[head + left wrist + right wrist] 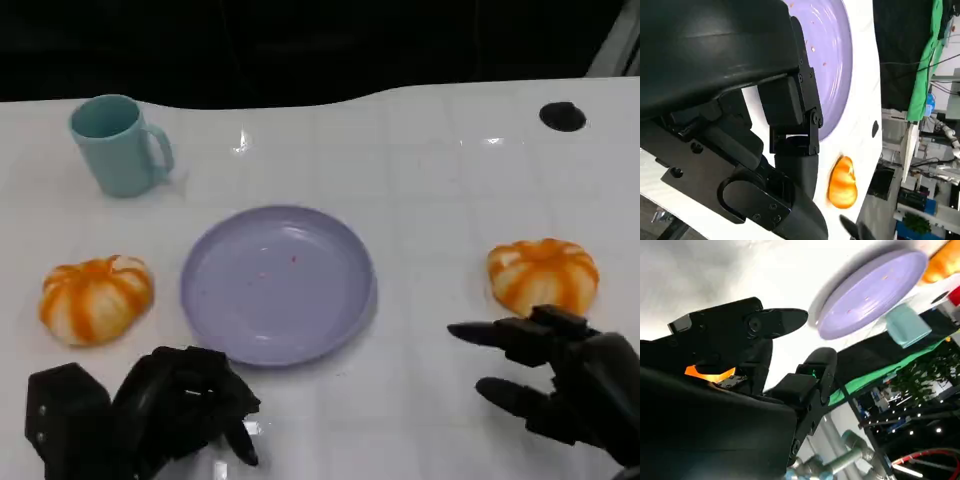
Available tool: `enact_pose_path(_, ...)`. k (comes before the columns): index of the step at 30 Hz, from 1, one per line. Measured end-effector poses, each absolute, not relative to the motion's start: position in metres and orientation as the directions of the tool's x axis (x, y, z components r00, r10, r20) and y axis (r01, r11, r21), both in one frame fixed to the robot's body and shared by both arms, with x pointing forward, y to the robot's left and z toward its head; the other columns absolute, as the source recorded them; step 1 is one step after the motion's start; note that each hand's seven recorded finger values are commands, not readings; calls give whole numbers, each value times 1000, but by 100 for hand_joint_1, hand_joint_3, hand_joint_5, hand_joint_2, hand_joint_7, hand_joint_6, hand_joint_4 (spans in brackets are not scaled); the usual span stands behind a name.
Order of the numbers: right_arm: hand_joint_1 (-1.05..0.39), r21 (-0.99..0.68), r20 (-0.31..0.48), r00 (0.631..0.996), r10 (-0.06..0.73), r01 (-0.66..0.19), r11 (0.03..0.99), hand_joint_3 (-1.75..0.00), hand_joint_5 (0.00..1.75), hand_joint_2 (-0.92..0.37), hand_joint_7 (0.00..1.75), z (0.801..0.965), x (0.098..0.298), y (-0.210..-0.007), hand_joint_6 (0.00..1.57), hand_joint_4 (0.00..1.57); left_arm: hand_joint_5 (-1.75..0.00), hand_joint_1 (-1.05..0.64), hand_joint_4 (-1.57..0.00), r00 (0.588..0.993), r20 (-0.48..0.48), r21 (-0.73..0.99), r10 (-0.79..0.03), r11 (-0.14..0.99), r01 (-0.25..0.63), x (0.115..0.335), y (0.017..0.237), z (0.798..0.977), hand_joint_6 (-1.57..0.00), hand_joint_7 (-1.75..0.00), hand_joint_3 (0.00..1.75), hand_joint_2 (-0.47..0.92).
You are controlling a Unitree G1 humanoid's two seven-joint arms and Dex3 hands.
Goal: Grasp the bread from the table and place it into the plate.
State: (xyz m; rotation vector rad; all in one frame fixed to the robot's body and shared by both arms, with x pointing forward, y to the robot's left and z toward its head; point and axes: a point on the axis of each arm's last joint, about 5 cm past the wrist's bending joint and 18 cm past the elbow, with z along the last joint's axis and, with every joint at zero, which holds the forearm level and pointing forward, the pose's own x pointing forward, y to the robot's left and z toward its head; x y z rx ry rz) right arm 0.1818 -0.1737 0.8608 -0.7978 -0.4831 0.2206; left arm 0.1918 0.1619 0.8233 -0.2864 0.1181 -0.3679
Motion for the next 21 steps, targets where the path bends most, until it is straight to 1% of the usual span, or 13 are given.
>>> enact_pose_path(6, -45, -821, 303, 880, 366, 46, 569, -17, 43, -92, 0, 868, 186, -181, 38, 21, -86, -105, -155, 925, -63, -295, -374, 892, 341, 192, 161, 823, -157, -52, 1, 80)
enact_pose_path(8, -46, -840, 297, 889, 349, 70, 538, -16, 40, -92, 0, 871, 189, -181, 31, 15, -85, -105, -155, 925, -63, -295, -374, 892, 341, 192, 161, 823, -157, -52, 1, 80)
enact_pose_path(12, -46, -879, 274, 910, 310, 107, 465, -11, 39, -92, 0, 874, 192, -182, 28, 11, -85, -105, -155, 925, -67, -298, -374, 892, 339, 192, 161, 822, -157, -51, 0, 80)
enact_pose_path(17, -48, -916, 238, 930, 280, 119, 384, -7, 36, -92, 0, 877, 198, -178, 22, 1, -85, -105, -156, 925, -70, -298, -373, 893, 338, 192, 161, 822, -157, -52, 0, 80)
enact_pose_path(21, -47, -936, 195, 947, 254, 102, 337, -3, 36, -90, 1, 880, 204, -176, 23, 0, -85, -105, -156, 925, -70, -297, -374, 893, 339, 192, 161, 822, -157, -52, 0, 79)
